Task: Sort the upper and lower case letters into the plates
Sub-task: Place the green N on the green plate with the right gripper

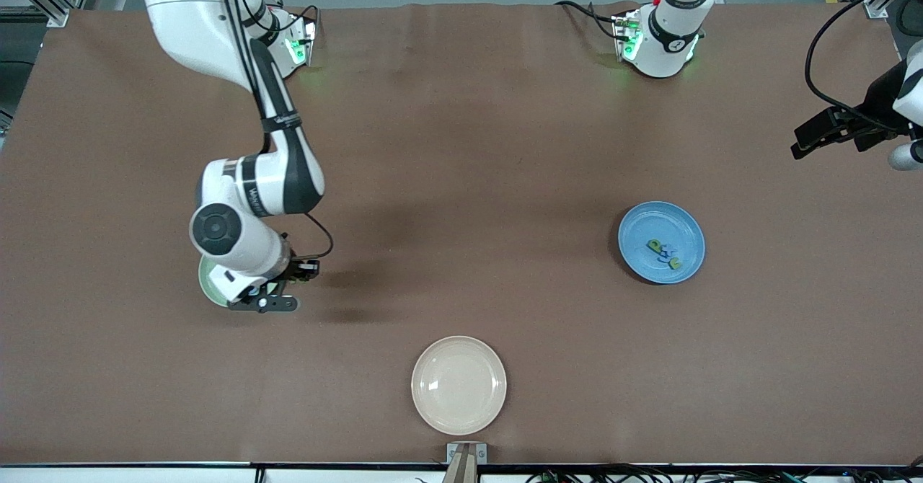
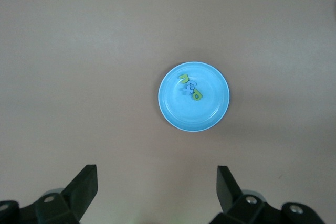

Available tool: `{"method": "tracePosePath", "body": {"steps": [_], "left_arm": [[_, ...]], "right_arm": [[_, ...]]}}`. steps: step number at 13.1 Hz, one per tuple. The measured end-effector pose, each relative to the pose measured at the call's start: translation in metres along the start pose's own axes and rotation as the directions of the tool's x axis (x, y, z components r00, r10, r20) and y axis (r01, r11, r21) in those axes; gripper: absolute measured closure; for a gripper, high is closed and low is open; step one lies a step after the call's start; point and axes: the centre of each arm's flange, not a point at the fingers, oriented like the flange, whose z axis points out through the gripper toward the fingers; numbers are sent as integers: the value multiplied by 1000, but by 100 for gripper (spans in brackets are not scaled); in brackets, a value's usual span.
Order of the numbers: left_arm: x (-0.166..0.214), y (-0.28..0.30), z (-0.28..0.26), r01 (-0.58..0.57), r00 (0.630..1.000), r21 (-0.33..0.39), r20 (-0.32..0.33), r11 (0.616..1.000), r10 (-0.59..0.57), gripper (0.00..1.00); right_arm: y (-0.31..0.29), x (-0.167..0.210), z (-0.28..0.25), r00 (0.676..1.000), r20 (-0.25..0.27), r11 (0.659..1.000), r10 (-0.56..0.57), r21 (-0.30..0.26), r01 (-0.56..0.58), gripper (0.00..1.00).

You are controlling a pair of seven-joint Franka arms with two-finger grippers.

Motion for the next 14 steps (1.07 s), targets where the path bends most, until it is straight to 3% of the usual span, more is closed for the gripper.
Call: {"method": "tracePosePath", "body": {"steps": [5,8,9,11,14], "left_arm": [[1,-3,0,6,1000,-1,-3,1000,-6,0],[1,-6,0,10,1000,-1,-3,1000,-10,0],[1,-7,0,12,1000,-1,-4,1000,-12,0],[2,-7,0,13,1000,-2,-8,1000,-13,0],[4,-7,1,13,1000,-3,-19,1000,-13,0]], "right_arm": [[94,7,16,995,33,996,-92,9,92,67],[107,3,25,995,54,996,-88,12,87,67],[108,0,28,994,62,996,-86,12,85,62],[110,-2,33,994,71,996,-84,12,83,40],[110,-2,30,994,65,997,-83,13,83,26]]}}
